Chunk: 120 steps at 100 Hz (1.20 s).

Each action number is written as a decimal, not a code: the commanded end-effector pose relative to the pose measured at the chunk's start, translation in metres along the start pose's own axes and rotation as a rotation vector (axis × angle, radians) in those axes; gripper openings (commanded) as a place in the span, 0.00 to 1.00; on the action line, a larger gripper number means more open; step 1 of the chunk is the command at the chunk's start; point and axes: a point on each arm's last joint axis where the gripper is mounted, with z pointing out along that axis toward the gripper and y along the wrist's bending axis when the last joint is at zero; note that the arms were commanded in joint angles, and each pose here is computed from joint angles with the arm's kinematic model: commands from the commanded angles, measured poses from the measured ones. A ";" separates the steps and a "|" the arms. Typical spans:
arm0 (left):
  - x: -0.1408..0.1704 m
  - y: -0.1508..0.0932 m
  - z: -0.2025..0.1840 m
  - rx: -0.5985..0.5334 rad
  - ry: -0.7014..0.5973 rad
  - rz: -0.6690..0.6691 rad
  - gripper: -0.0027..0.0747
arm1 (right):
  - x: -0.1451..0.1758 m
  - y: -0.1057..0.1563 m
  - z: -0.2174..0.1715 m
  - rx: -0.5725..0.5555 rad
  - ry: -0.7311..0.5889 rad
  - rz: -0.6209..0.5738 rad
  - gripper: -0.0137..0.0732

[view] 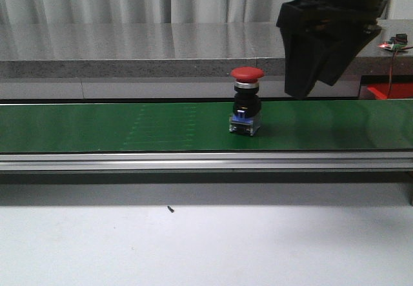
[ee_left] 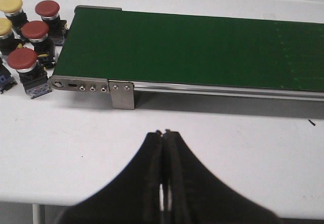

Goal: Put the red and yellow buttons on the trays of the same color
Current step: 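Lower the right gripper onto the red button on the belt and grasp, then move the red button into the red tray and open the right gripper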

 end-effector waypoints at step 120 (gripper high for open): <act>-0.011 -0.002 -0.003 0.019 -0.073 -0.003 0.01 | -0.011 -0.051 -0.036 0.108 -0.297 0.131 0.31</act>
